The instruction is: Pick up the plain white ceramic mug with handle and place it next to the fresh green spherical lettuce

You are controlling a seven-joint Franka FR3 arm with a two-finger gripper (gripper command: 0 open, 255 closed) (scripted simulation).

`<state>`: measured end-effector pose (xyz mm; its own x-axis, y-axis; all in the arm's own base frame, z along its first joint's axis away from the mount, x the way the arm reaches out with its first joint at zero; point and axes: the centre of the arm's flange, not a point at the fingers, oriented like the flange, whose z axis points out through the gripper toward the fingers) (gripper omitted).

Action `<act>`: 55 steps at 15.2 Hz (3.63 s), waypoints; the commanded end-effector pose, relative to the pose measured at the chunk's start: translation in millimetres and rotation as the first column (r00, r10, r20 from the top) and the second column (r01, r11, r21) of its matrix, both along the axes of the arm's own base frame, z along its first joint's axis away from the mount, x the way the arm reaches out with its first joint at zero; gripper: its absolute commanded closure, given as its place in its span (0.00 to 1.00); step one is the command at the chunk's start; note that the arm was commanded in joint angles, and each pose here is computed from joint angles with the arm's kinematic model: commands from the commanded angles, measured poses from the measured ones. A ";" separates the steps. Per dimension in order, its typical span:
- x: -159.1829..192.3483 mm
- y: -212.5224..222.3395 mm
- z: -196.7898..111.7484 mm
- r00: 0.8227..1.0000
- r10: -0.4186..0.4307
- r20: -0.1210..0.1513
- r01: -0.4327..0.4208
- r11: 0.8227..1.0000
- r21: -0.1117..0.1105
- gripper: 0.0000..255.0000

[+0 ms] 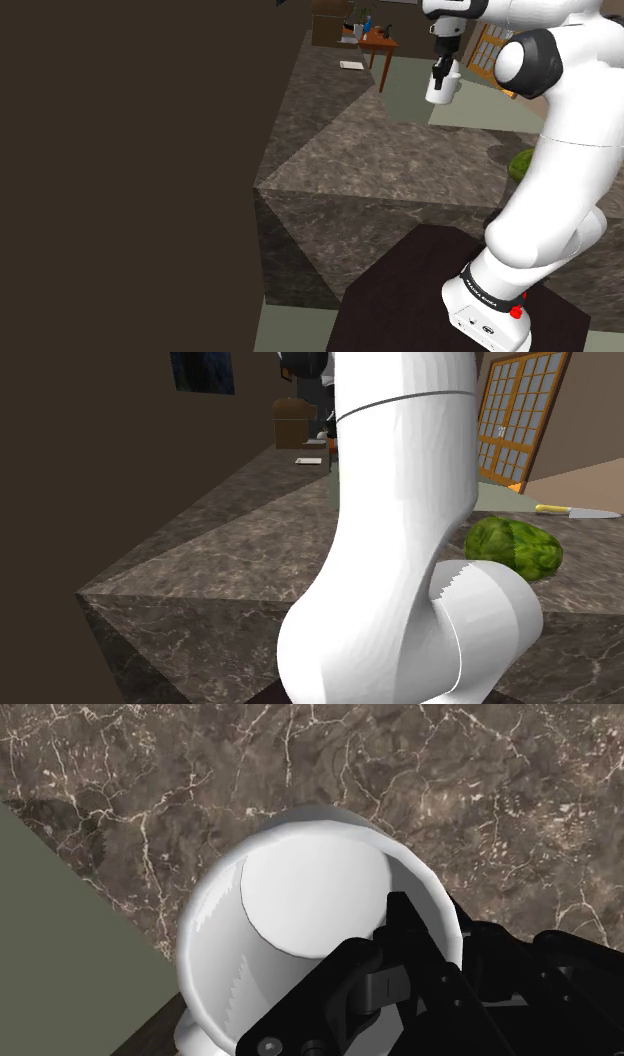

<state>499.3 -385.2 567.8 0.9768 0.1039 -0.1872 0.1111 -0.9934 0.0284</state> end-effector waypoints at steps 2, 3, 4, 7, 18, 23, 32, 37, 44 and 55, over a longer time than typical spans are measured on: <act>-32.9 -19.5 0.0 1.000 0.001 0.000 -0.001 1.000 0.000 1.00; -44.2 -26.3 0.1 1.000 0.001 0.000 -0.001 1.000 0.000 1.00; -55.5 -33.2 0.1 1.000 0.001 0.000 -0.001 1.000 0.000 1.00; -89.3 -53.8 0.2 1.000 0.001 0.000 -0.001 1.000 0.000 1.00; -217.8 -131.9 0.4 1.000 0.001 0.000 -0.001 1.000 0.000 1.00; -217.8 -131.9 -26.0 1.000 0.001 0.000 -0.001 1.000 0.000 1.00; -217.8 -131.9 -73.5 1.000 0.001 0.000 -0.001 1.000 0.000 1.00; -217.8 -131.9 -99.9 1.000 0.001 0.000 -0.001 1.000 0.000 1.00; -217.8 -131.9 -136.9 1.000 0.001 0.000 -0.001 1.000 0.000 1.00; -217.8 -131.9 -194.9 1.000 0.001 0.000 -0.001 1.000 0.000 1.00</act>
<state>282.4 -518.2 378.5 0.9767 0.1051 -0.1873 0.1121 -0.9933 0.0275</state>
